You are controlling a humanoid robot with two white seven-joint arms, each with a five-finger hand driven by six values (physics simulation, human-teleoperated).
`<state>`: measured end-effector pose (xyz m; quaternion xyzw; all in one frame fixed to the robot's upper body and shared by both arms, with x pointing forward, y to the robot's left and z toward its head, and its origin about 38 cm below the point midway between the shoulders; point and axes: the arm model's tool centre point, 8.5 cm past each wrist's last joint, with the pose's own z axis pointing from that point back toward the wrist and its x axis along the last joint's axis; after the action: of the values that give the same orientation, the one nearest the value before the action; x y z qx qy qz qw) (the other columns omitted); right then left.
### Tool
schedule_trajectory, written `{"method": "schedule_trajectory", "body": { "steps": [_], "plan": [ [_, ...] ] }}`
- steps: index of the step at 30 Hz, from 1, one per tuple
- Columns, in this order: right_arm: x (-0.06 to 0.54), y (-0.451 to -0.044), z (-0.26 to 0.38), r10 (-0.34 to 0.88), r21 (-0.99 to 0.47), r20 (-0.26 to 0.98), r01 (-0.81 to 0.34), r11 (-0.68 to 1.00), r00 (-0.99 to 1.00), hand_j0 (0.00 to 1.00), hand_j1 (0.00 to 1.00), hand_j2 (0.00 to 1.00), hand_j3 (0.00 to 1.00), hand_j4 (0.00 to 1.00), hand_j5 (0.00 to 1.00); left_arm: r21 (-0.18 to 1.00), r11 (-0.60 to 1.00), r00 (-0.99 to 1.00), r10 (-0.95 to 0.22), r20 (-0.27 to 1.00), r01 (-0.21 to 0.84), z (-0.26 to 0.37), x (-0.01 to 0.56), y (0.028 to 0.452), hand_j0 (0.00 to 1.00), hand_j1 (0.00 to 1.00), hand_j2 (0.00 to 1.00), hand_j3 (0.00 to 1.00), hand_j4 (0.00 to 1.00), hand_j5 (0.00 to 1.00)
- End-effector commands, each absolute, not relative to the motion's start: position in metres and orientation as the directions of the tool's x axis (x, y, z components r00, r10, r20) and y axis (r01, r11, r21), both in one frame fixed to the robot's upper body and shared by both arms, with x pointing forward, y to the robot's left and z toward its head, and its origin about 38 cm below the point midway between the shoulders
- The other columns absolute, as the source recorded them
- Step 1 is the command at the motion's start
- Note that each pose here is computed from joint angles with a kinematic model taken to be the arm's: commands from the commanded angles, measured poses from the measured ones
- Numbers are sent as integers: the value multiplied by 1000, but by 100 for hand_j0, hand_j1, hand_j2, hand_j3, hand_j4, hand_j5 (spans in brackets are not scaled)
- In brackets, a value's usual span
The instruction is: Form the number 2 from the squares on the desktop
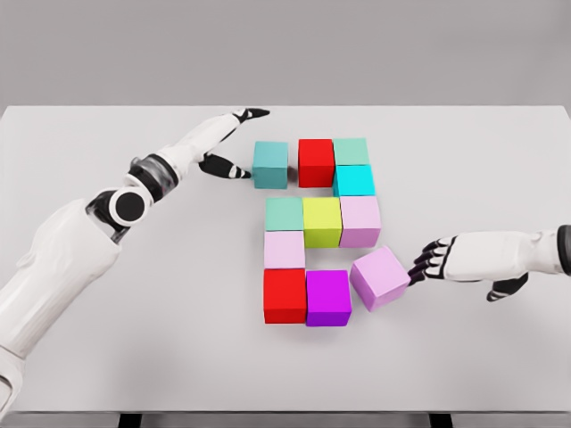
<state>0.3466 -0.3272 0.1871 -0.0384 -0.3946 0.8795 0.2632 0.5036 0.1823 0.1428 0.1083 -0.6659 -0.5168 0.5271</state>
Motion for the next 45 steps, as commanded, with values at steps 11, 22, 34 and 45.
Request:
{"method": "schedule_trajectory", "body": {
  "steps": [11,22,34,45],
  "plan": [
    [340,-317,190,460,-722,144,-411,-556,-876,100,100,100,100,100,100,822,271,-258,-860,440,500,120,513,261,46,46,46,46,46,46],
    [336,-317,190,456,-718,144,-410,-563,-878,100,100,100,100,100,100,819,261,-336,-816,470,511,118,516,204,46,46,46,46,46,46],
    [382,-363,233,605,-808,338,-552,-206,-721,100,100,100,100,100,100,815,252,-381,-786,486,521,117,513,185,46,46,46,46,46,46],
    [374,-350,198,503,-674,649,-738,32,-571,100,100,100,100,100,100,818,264,-373,-790,488,511,119,515,196,46,46,46,46,46,46]
  ]
}}
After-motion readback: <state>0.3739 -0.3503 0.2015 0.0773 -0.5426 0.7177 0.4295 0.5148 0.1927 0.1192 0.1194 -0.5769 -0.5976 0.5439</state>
